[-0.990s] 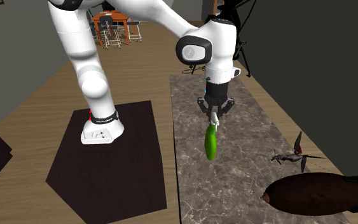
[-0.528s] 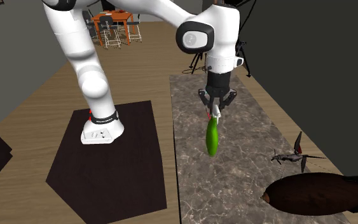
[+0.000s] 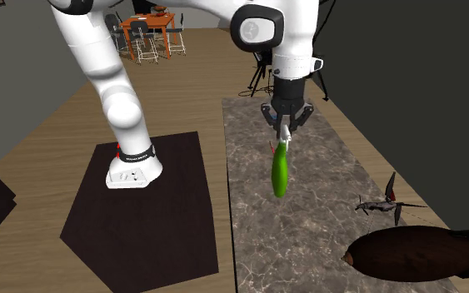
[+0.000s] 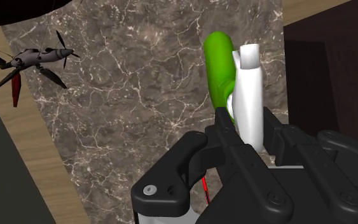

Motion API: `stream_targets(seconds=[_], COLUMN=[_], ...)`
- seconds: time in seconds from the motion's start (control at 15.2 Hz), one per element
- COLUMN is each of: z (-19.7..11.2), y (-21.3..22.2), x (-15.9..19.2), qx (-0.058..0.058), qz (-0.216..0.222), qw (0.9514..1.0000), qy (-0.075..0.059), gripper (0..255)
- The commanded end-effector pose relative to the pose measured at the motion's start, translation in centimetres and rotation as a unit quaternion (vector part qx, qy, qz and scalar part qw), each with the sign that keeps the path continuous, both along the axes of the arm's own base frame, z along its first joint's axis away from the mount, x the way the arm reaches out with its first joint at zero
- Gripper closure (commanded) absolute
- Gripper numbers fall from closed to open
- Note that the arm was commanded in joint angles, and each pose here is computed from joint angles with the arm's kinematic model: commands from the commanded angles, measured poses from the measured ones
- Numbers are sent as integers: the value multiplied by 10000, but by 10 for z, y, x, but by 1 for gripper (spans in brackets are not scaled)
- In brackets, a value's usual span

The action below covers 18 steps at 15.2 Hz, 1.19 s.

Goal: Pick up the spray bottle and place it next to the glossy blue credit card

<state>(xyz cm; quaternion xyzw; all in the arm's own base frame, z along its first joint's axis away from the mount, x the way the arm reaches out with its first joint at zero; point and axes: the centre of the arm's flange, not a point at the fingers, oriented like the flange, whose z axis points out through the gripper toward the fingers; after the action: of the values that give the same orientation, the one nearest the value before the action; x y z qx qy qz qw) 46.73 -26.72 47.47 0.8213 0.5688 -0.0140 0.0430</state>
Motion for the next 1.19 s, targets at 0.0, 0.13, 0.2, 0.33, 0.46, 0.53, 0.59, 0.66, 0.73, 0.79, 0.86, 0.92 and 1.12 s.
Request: stream_targets(seconds=[0.0, 0.13, 0.2, 0.33, 0.46, 0.53, 0.59, 0.66, 0.73, 0.79, 0.86, 0.92, 1.12], z=[11, 22, 27, 37, 48, 53, 59, 64, 69, 74, 80, 85, 101], y=[0, 0, 0, 0, 0, 0, 0, 0, 0, 0, 0, 0, 0], x=[0, 0, 0, 0, 0, 0, 0, 0, 0, 0, 0, 0, 0], qx=[0, 0, 0, 0, 0, 0, 0, 0, 0, 0, 0, 0, 0], qz=[-1, -1, -1, -1, -1, -1, -1, -1, -1, -1, -1, -1, -1], qw=[10000, 10000, 10000, 10000, 10000, 10000, 10000, 10000, 10000, 10000, 10000, 10000, 10000], qy=[1, 1, 1, 1, 1, 1, 1, 1, 1, 1, 1, 1, 1], gripper=[255, 255, 255, 255, 255, 255, 255, 255, 255, 255, 255, 255, 255])
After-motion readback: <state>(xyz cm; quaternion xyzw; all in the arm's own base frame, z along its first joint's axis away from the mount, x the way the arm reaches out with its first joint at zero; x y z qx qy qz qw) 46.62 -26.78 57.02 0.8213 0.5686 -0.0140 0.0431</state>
